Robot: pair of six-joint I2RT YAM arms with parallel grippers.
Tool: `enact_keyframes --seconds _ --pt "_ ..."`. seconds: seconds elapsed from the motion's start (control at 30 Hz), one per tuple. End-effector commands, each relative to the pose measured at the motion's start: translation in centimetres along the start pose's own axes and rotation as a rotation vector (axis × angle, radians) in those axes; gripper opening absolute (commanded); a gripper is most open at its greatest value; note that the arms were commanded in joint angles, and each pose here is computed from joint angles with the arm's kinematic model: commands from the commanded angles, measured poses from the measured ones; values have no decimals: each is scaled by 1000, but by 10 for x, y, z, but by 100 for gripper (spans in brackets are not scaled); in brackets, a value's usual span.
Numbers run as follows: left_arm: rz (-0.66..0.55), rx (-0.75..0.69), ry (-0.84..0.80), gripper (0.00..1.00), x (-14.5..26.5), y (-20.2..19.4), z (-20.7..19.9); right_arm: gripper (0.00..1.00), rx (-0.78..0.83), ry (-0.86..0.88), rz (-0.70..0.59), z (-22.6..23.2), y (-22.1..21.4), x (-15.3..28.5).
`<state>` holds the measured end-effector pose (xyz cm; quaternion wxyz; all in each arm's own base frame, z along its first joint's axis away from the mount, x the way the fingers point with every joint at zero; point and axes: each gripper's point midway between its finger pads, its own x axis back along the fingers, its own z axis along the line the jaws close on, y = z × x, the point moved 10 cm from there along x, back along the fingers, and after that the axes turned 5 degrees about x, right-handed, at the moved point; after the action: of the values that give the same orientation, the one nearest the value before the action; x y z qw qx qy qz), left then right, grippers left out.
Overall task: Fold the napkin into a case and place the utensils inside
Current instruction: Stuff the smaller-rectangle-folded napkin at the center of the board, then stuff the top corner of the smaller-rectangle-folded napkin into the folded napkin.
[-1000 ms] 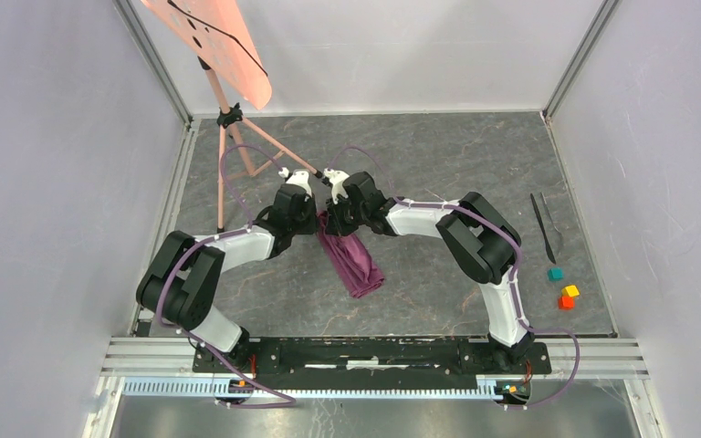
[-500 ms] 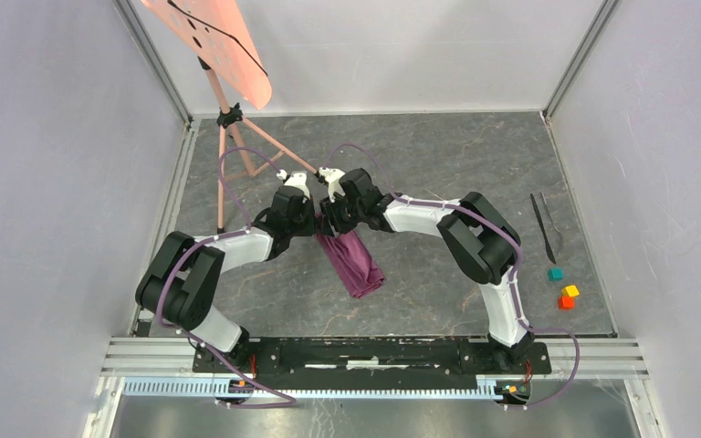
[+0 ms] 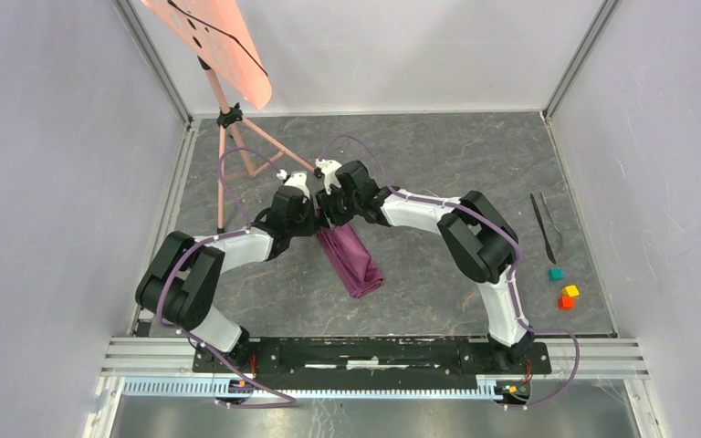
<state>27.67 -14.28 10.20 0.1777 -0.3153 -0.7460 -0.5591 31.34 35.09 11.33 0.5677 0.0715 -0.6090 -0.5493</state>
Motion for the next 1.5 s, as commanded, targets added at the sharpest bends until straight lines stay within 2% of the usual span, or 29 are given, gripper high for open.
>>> enact_keyframes --seconds 0.0,0.17,0.33,0.37,0.57,0.63,0.8,1.2,1.33,1.47 --pt "-51 27 -45 2 5 10 -6 38 11 -10 -11 -2 4 -10" --pt "-62 39 -49 2 6 14 -7 19 -5 3 14 -1 -7 -10" --pt "-65 58 -48 2 6 17 -4 17 -13 14 -4 1 -17 -3" --pt "-65 60 -49 2 6 17 -4 18 -16 15 -2 1 -18 -3" --pt "-50 61 -43 2 4 13 -2 38 11 9 -14 5 -10 13" --pt "-45 60 -45 2 4 12 -2 42 26 -4 -33 6 -3 22" --pt "-51 62 -54 2 5 14 -3 44 57 -37 -51 5 7 27" --pt "-46 65 -61 2 6 13 -4 43 49 -14 -53 1 13 -1" --pt "-48 67 -70 2 6 14 -5 37 35 -10 -37 -1 9 -9" --pt "-52 73 -79 2 7 16 -6 22 18 -8 -28 -3 1 -16"
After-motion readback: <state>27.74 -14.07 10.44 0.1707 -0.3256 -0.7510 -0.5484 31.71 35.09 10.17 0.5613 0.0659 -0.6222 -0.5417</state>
